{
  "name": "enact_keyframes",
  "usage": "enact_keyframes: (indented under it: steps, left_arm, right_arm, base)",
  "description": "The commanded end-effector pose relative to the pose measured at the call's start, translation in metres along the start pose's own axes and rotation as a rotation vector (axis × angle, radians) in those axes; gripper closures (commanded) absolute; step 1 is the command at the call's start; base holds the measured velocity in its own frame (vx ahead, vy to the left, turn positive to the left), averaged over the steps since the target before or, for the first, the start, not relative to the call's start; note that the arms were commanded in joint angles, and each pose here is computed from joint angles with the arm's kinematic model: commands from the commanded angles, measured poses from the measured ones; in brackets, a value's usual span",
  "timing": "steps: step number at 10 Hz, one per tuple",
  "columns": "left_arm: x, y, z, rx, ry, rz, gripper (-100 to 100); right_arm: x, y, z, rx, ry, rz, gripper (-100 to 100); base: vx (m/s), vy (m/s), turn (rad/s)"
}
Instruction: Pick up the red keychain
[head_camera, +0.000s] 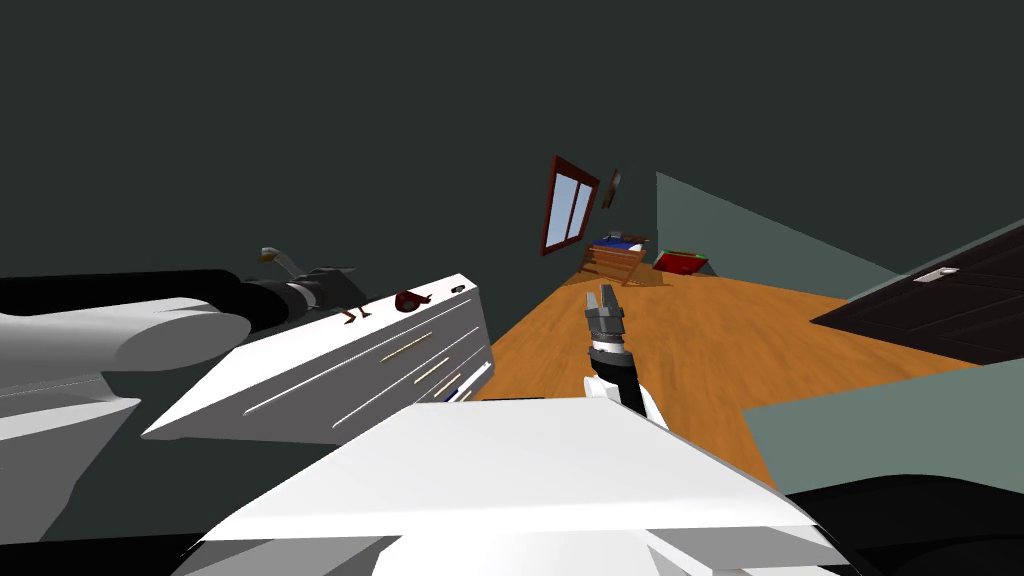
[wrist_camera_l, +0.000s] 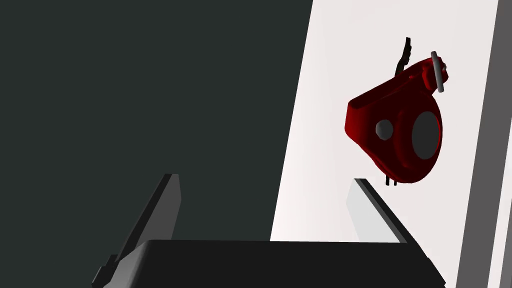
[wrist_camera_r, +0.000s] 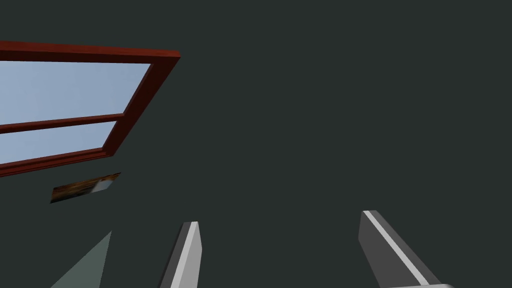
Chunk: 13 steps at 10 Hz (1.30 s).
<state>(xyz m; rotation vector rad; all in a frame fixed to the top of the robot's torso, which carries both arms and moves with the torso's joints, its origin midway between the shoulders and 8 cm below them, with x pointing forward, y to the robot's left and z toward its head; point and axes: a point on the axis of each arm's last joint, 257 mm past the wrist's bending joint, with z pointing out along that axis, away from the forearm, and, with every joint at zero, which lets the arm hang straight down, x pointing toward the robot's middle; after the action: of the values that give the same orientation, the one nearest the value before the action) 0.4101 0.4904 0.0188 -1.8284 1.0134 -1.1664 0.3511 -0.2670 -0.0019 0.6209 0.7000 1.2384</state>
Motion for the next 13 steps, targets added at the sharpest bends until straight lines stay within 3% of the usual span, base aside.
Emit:
enact_keyframes:
  steps: [1, 13]
  left_arm:
    - [-0.007, 0.007, -0.001, -0.043, -0.025, -0.015, -100]
    - [-0.041, 0.051, -0.027, -0.322, -0.178, -0.113, -100]
  right_arm:
    - [0.0, 0.0, 0.0, 0.0, 0.0, 0.0, 0]
    - [0.0, 0.0, 0.0, 0.0, 0.0, 0.0, 0]
  base:
    - [0.044, -0.043, -0.059]
    - [0.048, -0.022, -0.045]
